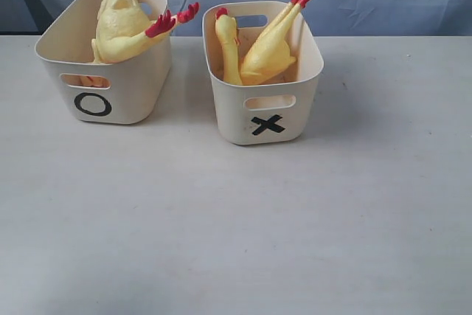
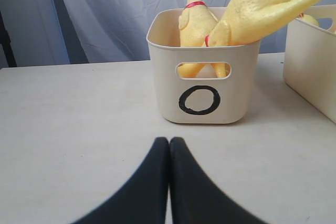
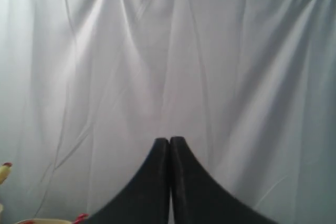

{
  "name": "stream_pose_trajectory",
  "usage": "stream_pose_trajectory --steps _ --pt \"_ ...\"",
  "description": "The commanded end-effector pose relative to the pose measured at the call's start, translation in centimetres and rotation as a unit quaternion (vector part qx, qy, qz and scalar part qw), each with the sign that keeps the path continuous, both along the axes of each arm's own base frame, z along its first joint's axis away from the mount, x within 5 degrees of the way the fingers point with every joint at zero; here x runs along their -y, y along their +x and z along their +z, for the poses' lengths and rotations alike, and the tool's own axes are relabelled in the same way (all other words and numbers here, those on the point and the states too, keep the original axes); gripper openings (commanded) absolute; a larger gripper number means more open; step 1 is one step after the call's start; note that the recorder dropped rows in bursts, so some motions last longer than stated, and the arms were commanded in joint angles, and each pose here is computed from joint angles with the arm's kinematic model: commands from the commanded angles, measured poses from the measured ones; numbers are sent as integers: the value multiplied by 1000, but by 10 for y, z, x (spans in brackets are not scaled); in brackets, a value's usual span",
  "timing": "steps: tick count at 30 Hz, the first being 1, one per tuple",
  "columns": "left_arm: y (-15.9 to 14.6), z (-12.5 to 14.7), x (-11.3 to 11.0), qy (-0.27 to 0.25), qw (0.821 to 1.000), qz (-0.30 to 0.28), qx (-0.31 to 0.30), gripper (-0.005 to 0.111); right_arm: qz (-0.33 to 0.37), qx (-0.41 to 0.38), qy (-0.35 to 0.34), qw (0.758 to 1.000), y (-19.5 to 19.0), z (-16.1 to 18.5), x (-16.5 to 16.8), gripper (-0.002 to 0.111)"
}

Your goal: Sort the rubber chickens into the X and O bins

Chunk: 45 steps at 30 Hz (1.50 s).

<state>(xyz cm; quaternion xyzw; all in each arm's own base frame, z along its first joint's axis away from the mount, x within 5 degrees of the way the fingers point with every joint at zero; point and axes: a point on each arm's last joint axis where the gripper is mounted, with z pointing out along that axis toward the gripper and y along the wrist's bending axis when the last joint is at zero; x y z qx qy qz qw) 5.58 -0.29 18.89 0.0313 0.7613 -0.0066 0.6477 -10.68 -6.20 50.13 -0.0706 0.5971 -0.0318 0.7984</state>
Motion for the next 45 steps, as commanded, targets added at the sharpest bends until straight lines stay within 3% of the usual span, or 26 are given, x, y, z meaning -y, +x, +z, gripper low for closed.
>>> stream_pose_trajectory --steps 1,4,11,20,28,33,36,41,45 --pt "0 3 1 -2 1000 -6 9 0 -57 29 9 998 18 -23 -27 -1" --pt "0 3 1 -2 1000 -6 9 0 -57 -5 50 997 42 -49 -41 -1" --pt "0 3 1 -2 1000 -6 9 0 35 -140 151 978 103 -114 -64 -1" --pt "0 3 1 -2 1000 -6 9 0 52 -157 200 966 155 -193 -70 -1" --pt "0 3 1 -2 1000 -6 9 0 24 -125 119 985 164 -256 -67 -1" --pt "0 3 1 -2 1000 -6 9 0 18 -135 105 985 163 -290 -67 -1" --pt "0 3 1 -2 1000 -6 9 0 18 -152 104 983 163 -297 -67 -1" --pt "0 3 1 -2 1000 -6 9 0 6 -245 56 968 161 -314 -67 -1" --pt "0 3 1 -2 1000 -6 9 0 -5 -249 25 968 161 -316 -65 -1"
